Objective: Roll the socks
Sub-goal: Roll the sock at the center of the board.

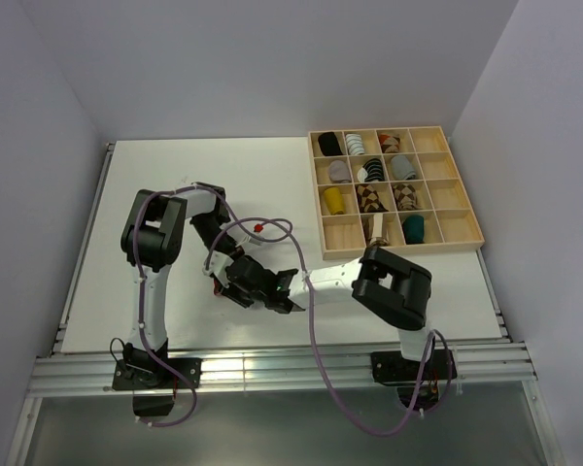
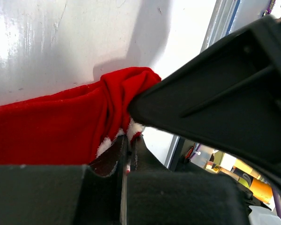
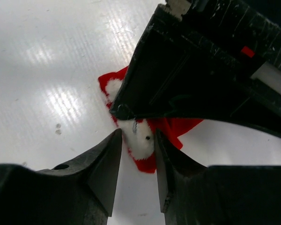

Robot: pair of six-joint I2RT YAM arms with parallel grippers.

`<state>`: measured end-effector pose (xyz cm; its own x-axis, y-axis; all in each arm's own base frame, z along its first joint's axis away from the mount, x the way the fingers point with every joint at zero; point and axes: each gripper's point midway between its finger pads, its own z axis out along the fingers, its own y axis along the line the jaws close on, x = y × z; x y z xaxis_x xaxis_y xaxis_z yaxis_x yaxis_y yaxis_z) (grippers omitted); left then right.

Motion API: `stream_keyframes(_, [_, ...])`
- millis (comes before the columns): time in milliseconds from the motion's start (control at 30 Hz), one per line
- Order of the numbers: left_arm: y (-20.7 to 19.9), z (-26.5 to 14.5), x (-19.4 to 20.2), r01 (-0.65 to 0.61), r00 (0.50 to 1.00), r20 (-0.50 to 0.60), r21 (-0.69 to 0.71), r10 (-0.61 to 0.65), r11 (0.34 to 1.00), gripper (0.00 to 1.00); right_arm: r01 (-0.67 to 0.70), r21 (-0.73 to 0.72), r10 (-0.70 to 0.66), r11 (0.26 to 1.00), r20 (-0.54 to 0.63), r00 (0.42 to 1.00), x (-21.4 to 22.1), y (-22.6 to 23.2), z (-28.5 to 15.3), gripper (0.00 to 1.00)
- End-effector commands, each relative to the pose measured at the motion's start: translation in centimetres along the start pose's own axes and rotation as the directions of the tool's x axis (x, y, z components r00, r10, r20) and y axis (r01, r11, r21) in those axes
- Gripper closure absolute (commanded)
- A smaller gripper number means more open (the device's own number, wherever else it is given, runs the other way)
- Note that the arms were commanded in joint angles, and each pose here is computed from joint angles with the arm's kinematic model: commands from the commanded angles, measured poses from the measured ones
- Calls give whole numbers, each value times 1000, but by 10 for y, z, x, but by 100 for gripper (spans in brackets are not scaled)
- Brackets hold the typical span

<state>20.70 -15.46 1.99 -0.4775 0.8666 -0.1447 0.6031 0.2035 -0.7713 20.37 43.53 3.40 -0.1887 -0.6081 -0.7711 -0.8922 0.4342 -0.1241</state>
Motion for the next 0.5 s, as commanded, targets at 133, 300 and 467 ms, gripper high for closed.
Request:
stream_keyframes(133, [22,5,3,-72,997,-29,-52,71,996,100,40,117,-52,992,104,993,-27,-16,-5,57])
stream_keyframes(300, [19,4,5,-84,996,-32,-54,82,995,100,88,65,-94,994,83,992,-26,-1,-9,52])
stream_keyframes(467, [18,3,6,-96,995,-33,-56,94,994,100,142,88,-147,986,46,988,-21,4,2,52])
